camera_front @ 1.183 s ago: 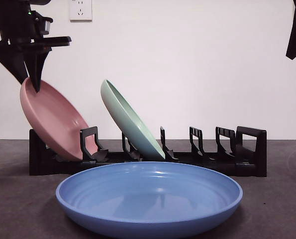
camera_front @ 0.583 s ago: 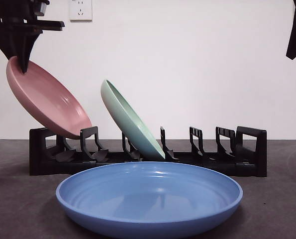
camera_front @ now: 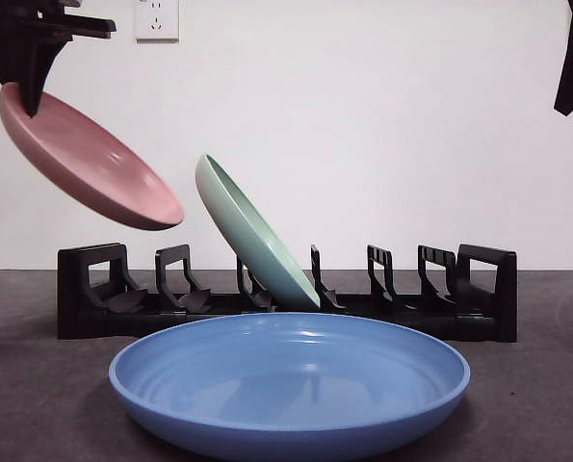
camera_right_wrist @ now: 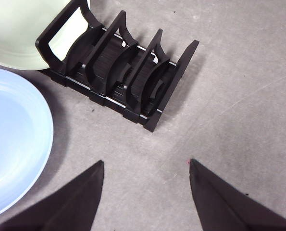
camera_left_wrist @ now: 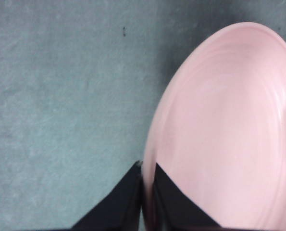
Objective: Place the plate
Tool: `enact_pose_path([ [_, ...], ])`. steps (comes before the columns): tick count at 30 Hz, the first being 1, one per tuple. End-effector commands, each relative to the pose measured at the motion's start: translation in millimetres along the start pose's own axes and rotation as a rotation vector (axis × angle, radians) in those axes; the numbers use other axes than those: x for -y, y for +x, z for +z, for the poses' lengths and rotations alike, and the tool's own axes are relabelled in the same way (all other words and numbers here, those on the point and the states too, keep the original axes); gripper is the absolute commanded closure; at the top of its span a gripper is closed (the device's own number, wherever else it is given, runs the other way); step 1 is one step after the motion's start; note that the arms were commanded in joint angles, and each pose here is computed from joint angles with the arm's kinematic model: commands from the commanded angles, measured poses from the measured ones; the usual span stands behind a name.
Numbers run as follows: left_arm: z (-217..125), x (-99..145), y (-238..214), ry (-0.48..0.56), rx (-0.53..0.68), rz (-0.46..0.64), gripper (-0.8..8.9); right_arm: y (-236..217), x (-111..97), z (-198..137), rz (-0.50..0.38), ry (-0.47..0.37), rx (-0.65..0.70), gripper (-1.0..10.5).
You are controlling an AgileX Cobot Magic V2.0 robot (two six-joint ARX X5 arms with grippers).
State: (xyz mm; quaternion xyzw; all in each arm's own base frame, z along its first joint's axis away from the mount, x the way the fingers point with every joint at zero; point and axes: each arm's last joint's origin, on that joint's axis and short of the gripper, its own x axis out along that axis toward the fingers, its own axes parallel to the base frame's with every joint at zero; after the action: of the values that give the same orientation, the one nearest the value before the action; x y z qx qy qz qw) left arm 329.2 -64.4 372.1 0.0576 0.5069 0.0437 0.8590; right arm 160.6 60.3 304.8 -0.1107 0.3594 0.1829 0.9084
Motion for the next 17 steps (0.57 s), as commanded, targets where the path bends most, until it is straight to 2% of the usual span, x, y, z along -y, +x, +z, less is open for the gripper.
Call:
enact_pose_path([
  [1,2,-5,-17,0.006,0.053,-0.001,8.03,1,-1,2,0.004,0.011,0.002,6.7],
  [17,-44,-26,-73,-0.021,0.131,-0.014,8.03,1,-1,2,0.004,0.011,0.002,6.7],
])
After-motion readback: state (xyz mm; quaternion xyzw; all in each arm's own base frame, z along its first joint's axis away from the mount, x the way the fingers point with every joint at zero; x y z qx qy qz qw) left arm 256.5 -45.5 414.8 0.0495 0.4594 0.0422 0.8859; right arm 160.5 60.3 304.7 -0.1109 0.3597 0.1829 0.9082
